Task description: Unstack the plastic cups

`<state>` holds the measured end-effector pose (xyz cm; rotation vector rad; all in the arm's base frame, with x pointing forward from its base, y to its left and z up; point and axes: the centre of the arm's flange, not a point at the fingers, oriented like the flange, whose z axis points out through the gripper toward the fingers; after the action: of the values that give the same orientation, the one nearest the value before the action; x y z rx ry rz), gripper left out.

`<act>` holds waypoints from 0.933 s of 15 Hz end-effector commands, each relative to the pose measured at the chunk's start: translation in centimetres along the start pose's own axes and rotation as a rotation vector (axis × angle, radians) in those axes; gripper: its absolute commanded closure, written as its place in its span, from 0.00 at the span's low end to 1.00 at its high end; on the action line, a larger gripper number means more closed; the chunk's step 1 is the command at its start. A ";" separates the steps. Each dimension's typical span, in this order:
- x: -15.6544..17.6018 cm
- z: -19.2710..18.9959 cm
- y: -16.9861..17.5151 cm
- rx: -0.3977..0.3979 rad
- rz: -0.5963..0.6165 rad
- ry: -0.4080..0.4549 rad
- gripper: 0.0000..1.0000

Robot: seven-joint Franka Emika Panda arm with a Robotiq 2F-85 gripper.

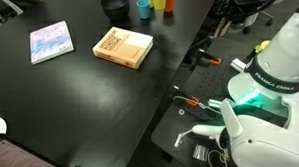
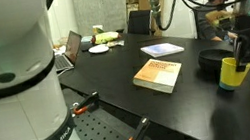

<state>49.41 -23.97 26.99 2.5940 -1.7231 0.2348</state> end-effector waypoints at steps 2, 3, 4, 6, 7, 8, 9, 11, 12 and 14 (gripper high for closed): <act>0.9 2.3 1.6 0.025 0.069 -0.013 0.99; 1.0 2.8 1.6 0.027 0.082 -0.021 0.99; 1.1 3.4 1.6 0.030 0.090 -0.028 0.99; 1.2 4.6 1.5 0.043 0.103 -0.037 0.97; 1.3 5.3 1.3 0.041 0.105 -0.039 0.89; 1.2 5.9 1.1 0.044 0.100 -0.048 0.68; 1.1 6.4 0.9 0.039 0.101 -0.054 0.64; 1.1 7.0 0.7 0.042 0.105 -0.067 0.59; 1.1 6.8 0.6 0.036 0.119 -0.078 0.53; 1.2 5.9 0.5 0.035 0.118 -0.071 0.37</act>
<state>49.31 -25.25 20.18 2.5445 -1.9097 0.1518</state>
